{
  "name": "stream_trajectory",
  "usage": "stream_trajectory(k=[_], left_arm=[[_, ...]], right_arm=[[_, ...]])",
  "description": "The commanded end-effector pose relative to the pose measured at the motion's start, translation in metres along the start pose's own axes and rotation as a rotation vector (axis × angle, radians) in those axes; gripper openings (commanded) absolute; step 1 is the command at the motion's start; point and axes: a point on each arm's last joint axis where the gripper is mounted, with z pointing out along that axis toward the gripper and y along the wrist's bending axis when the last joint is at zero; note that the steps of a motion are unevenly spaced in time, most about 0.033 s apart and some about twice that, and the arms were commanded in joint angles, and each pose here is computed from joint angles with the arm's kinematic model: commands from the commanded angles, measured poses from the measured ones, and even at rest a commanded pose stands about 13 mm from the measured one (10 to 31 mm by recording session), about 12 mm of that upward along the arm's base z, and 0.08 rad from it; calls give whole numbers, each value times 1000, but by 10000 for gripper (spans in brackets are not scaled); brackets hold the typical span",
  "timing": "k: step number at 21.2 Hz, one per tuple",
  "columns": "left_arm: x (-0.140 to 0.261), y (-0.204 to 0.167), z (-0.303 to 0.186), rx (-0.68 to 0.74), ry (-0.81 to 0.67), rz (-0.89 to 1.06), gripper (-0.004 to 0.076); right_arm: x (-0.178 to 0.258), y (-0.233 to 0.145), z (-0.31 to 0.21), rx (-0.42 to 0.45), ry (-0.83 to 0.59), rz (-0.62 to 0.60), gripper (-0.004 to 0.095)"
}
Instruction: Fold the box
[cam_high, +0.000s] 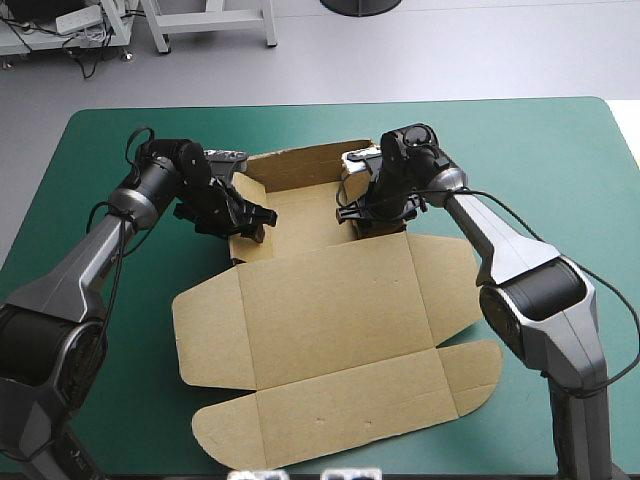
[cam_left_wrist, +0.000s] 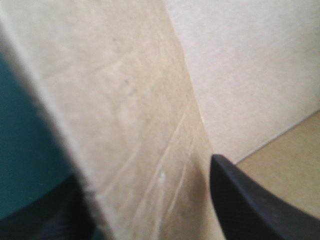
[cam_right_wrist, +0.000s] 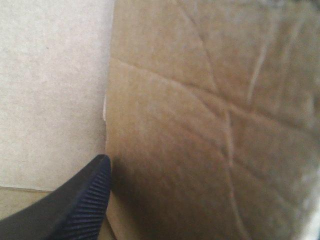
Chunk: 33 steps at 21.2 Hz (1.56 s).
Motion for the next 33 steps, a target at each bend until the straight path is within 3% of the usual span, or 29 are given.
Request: stream_trajectory(k=[1, 6, 12, 14, 16, 20, 23, 25, 27, 30, 31, 33], left_arm=[[-5, -18, -47, 35, -88, 22, 643], [-3, -12, -57, -48, -53, 49, 654], [-3, -9, -57, -84, -53, 81, 654], [-3, -7, -58, -105, -59, 99, 654], [-4, -6, -65, -131, -100, 124, 654], [-1, -11, -107, -148, -315, 150, 654], [23, -16, -160, -171, -454, 183, 643], [50, -13, -189, -245, -443, 214, 568], [78, -9, -217, -325, -459, 230, 422], [118, -10, -242, -332, -529, 276, 92], [125, -10, -242, -321, -529, 277, 22], [142, -11, -244, -304, -536, 299, -3]], right_arm=[[2, 11, -54, -50, -111, -26, 563], [4, 9, -67, -41, -139, -33, 564], [4, 6, -71, -26, -149, -36, 636], [4, 2, -75, 17, -161, -58, 636], [5, -3, -86, 67, -190, -67, 636], [7, -16, -133, 66, -311, -34, 635], [17, -14, -174, 74, -407, -108, 635], [22, -14, -185, 85, -430, -135, 635], [20, -16, -182, 99, -425, -135, 635], [11, -17, -163, 100, -396, -133, 635], [10, -17, -159, 100, -388, -133, 635], [5, -18, -146, 101, -362, -132, 636]])
